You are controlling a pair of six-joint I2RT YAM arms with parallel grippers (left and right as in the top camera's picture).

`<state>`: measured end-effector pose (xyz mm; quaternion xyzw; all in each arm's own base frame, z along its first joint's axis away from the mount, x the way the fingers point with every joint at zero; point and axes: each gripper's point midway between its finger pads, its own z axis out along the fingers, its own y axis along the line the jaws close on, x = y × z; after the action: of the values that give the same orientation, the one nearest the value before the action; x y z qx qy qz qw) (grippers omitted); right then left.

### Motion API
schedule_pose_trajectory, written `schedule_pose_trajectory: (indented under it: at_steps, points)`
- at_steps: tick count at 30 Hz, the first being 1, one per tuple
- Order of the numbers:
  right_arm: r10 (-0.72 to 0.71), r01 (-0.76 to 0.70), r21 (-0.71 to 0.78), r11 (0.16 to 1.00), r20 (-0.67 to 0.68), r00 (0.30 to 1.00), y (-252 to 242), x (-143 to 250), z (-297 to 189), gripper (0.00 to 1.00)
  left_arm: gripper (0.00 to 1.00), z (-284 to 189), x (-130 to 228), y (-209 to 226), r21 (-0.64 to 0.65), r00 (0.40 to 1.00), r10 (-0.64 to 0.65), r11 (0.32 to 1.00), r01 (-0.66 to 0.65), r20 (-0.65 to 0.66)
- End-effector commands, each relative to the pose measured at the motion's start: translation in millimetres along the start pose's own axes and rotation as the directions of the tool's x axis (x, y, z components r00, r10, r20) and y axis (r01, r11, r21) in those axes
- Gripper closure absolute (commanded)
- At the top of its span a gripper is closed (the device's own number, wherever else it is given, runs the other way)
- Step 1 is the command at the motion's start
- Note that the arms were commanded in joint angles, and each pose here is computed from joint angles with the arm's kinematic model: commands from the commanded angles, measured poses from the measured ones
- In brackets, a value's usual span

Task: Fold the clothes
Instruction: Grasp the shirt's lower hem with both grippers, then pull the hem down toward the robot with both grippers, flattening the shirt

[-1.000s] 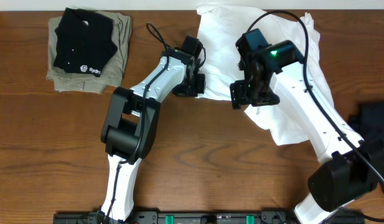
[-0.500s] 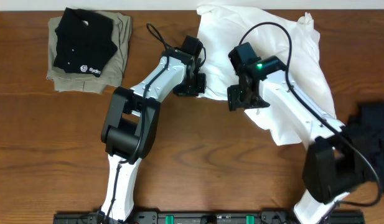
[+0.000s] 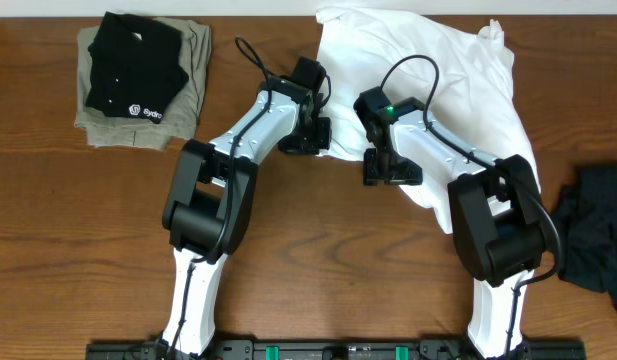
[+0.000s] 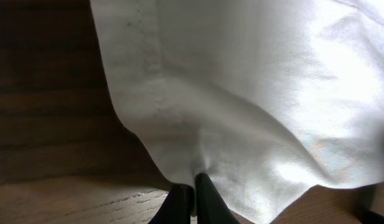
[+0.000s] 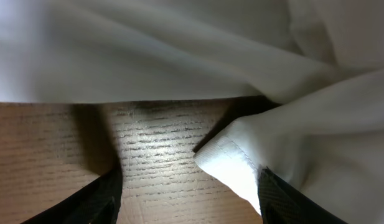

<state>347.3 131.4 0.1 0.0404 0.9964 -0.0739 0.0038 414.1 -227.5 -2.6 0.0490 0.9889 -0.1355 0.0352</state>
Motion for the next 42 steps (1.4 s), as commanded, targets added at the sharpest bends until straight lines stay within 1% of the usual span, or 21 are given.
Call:
schedule_pose_trajectory:
  at_steps: [1, 5, 10, 12, 15, 19, 26, 31, 33, 34, 39, 42]
  points:
    - [0.018, -0.020, 0.074, 0.997, 0.019, 1.000, -5.7, -1.8, 11.6, 0.32, 0.94, 52.6, 36.5, 28.0, -0.084, 0.989, -0.044, 0.996, 0.032, -0.142]
    - [0.019, -0.023, 0.097, 0.995, 0.037, 0.999, -10.5, -5.7, 10.9, 0.31, 0.94, 52.6, 36.7, 28.0, -0.084, 0.989, -0.044, 0.996, 0.032, -0.143]
    - [0.042, -0.044, 0.100, 0.994, 0.023, 0.999, -20.4, -7.1, 12.3, 0.31, 0.94, 52.5, 37.1, 28.2, -0.085, 0.989, -0.044, 0.996, 0.032, -0.144]
    - [0.053, -0.054, 0.094, 0.994, 0.013, 0.999, -23.4, -7.0, 13.1, 0.35, 0.94, 52.5, 37.1, 28.2, -0.085, 0.989, -0.044, 0.996, 0.032, -0.144]
    - [0.064, -0.064, 0.078, 0.995, -0.007, 0.998, -25.7, -5.5, 15.3, 0.43, 0.94, 52.5, 37.1, 28.2, -0.085, 0.989, -0.045, 0.996, 0.032, -0.144]
    - [0.072, -0.071, 0.078, 0.994, -0.009, 0.997, -28.6, -6.2, 15.9, 0.49, 0.94, 52.5, 37.2, 28.3, -0.085, 0.988, -0.044, 0.996, 0.032, -0.145]
    - [0.073, -0.072, 0.074, 0.995, -0.009, 0.997, -27.8, -6.5, 16.1, 0.66, 0.94, 52.4, 37.3, 28.3, -0.086, 0.988, -0.044, 0.996, 0.032, -0.145]
    - [0.073, -0.072, 0.076, 0.995, -0.012, 0.997, -28.3, -5.1, 17.2, 0.86, 0.94, 52.3, 37.9, 28.5, -0.087, 0.988, -0.045, 0.996, 0.033, -0.148]
    - [0.073, -0.072, 0.077, 0.994, -0.013, 0.997, -28.5, -4.9, 17.3, 0.97, 0.94, 52.3, 37.9, 28.5, -0.087, 0.988, -0.046, 0.996, 0.033, -0.147]
    - [0.073, -0.072, 0.077, 0.994, -0.013, 0.997, -28.5, -4.9, 17.3, 0.99, 0.94, 52.3, 37.9, 28.5, -0.087, 0.988, -0.046, 0.996, 0.033, -0.147]
    - [0.074, -0.072, 0.092, 0.993, -0.017, 0.997, -33.0, -3.7, 14.0, 0.99, 0.94, 52.3, 38.0, 28.4, -0.086, 0.988, -0.045, 0.996, 0.033, -0.148]
    - [0.074, -0.071, 0.099, 0.993, -0.029, 0.997, -37.6, 0.4, 2.4, 0.99, 0.94, 50.9, 40.7, 29.1, -0.090, 0.986, -0.049, 0.995, 0.035, -0.159]
